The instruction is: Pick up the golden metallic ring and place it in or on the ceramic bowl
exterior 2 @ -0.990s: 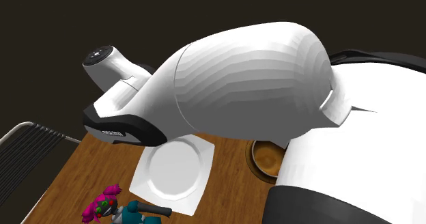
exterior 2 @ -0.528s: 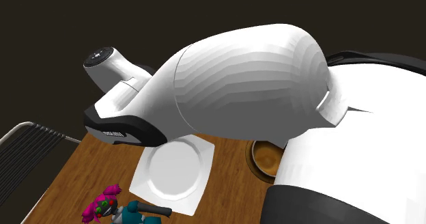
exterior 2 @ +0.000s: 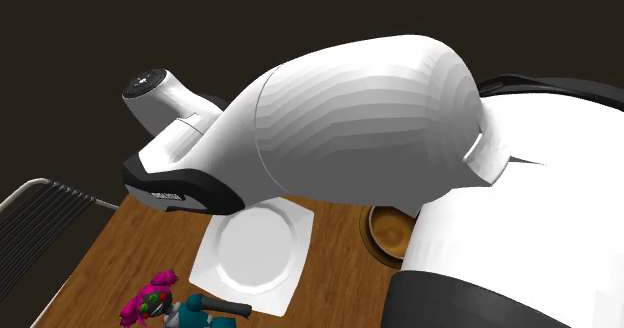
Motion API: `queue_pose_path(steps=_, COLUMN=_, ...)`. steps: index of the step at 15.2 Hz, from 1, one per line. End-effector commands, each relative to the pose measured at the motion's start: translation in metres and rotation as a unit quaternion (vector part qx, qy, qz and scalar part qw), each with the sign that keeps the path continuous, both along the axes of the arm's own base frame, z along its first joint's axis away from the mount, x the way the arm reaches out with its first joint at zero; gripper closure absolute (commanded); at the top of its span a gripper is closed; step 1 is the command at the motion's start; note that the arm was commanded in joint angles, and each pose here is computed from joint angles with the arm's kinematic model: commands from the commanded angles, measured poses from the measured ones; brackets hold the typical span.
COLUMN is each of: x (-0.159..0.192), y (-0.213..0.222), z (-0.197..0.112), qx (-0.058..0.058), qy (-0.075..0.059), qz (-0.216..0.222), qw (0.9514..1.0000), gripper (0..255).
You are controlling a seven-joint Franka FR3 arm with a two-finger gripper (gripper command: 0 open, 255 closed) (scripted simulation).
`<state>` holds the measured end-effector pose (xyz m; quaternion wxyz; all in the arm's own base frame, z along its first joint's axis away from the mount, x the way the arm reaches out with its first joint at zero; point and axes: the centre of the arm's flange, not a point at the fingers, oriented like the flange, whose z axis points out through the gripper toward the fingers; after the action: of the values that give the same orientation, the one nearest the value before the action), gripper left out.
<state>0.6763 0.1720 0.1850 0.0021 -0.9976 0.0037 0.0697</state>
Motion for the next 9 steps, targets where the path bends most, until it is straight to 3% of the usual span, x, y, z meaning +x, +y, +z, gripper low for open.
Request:
queue_pose_path(steps=1, x=0.0, y=0.0, z=0.0, qx=0.0, qy=0.0, qz=0.0, qw=1.0, gripper=255)
queue_pose_path(steps=9, x=0.0, y=0.0, z=0.037, qx=0.0, qy=0.0, qz=0.0, qw=1.0, gripper=255)
